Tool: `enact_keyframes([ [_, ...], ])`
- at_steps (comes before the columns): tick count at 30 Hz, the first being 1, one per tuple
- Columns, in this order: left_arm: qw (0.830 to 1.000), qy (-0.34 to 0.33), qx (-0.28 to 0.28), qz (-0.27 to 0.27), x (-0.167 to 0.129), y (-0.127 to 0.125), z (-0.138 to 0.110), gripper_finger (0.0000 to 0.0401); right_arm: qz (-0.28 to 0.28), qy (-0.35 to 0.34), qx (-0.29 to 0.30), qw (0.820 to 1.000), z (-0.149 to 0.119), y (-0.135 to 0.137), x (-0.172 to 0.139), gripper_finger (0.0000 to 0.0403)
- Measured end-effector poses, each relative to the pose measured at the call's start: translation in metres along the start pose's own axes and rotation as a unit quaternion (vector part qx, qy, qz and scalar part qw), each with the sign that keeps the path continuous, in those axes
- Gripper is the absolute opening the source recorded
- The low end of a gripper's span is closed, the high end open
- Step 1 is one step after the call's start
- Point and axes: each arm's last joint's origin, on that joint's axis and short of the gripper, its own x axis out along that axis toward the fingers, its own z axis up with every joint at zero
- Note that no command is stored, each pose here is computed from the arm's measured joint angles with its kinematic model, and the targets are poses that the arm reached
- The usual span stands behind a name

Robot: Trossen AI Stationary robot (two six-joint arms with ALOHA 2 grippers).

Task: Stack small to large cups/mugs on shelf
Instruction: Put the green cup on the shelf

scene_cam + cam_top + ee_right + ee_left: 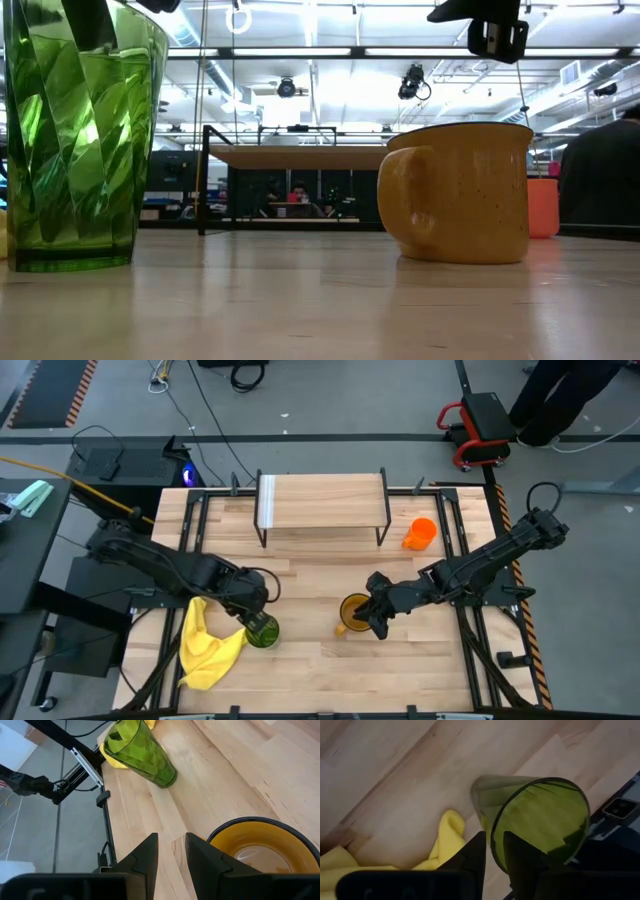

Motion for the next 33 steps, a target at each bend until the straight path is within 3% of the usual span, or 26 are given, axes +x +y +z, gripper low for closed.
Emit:
enact_keyframes([
  [8,1.000,0.017,0.013,0.022,0.016,-0.006,0.003,0.0107,0.000,0.000,0.000,1.000,0.000,0.000,0.000,0.0105],
  [16,0.999,0.021,0.013,0.039,0.028,-0.010,0.006,0.0108,0.000,0.000,0.000,1.000,0.000,0.000,0.000,0.0105],
  [23,0.999,0.015,0.008,0.038,0.031,-0.011,0.009,0.0083,0.000,0.000,0.000,1.000,0.000,0.000,0.000,0.0105],
  [33,0.999,0.009,-0.001,0.039,0.031,-0.009,0.014,0.0012,0.000,0.000,0.000,1.000,0.000,0.000,0.000,0.0105],
])
